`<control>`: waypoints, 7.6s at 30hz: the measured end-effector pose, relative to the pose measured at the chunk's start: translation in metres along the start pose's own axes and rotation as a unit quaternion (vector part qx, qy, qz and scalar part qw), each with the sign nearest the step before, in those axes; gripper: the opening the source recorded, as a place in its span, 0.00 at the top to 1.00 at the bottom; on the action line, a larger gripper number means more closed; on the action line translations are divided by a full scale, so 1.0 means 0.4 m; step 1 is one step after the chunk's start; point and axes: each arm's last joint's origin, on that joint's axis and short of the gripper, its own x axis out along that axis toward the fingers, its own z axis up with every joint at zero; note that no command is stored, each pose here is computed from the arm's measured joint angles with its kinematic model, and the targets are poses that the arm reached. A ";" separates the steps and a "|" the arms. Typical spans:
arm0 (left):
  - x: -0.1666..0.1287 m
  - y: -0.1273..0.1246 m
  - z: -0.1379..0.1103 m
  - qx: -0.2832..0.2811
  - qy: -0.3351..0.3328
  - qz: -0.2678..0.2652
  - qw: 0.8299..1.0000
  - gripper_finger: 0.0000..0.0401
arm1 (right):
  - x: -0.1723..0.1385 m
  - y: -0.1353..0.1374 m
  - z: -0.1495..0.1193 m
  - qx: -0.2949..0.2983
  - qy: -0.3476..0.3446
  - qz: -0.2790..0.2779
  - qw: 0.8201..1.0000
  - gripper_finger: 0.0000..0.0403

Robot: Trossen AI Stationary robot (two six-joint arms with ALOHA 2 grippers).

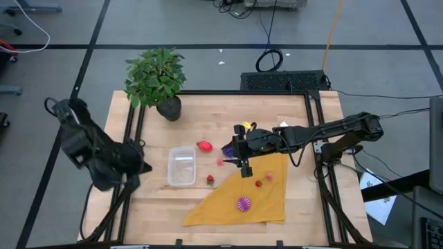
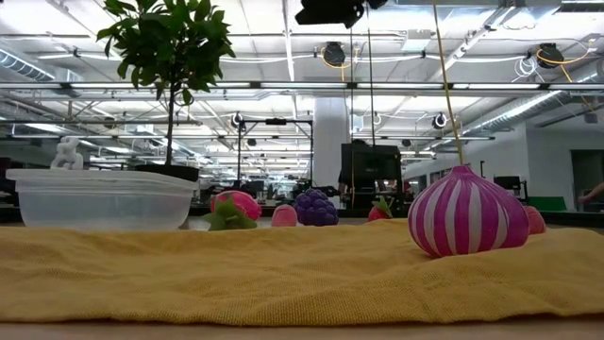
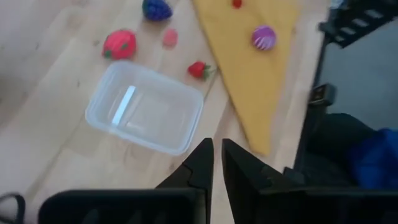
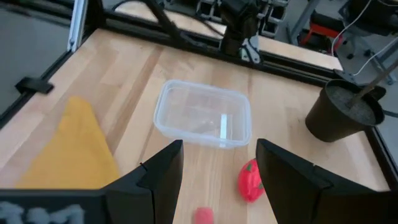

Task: Pick and placing Produce into tupperware
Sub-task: Put the pink dragon fruit into the transparent bin

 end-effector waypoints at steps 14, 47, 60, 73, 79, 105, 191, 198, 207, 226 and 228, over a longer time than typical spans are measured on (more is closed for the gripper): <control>0.132 -0.137 0.206 0.067 -0.010 0.080 0.995 0.91 | -0.101 0.008 0.005 0.016 0.025 0.012 0.999 0.52; -0.189 -0.111 0.256 0.211 -0.164 0.022 0.963 0.91 | 0.089 -0.024 -0.048 0.064 -0.022 0.032 0.997 0.52; -0.190 -0.114 0.253 0.238 -0.163 0.023 0.957 0.91 | 0.183 -0.108 -0.046 0.130 -0.026 0.078 0.988 0.52; -0.188 -0.114 0.253 0.243 -0.162 0.025 0.956 0.91 | 0.259 -0.183 0.014 0.144 0.117 0.076 0.980 0.52; -0.183 -0.116 0.251 0.245 -0.159 0.027 0.956 0.91 | 0.308 -0.199 -0.020 0.144 0.144 0.074 0.976 0.52; -0.181 -0.119 0.250 0.257 -0.150 0.019 0.954 0.91 | 0.427 -0.166 -0.086 0.079 0.134 0.086 0.984 0.30; -0.148 -0.128 0.239 0.264 -0.128 0.032 0.955 0.91 | 0.462 -0.227 -0.236 0.193 0.246 -0.007 0.950 0.28; -0.148 -0.128 0.239 0.265 -0.128 0.032 0.955 0.91 | 0.462 -0.227 -0.236 0.194 0.247 -0.006 0.950 0.32; -0.148 -0.128 0.239 0.264 -0.128 0.032 0.956 0.91 | 0.461 -0.227 -0.235 0.194 0.247 -0.006 0.949 0.47; -0.148 -0.128 0.239 0.263 -0.128 0.032 0.956 0.91 | 0.461 -0.222 -0.235 0.193 0.251 -0.002 0.949 0.48; -0.148 -0.128 0.239 0.263 -0.128 0.031 0.956 0.91 | 0.459 -0.221 -0.233 0.193 0.250 -0.002 0.949 0.48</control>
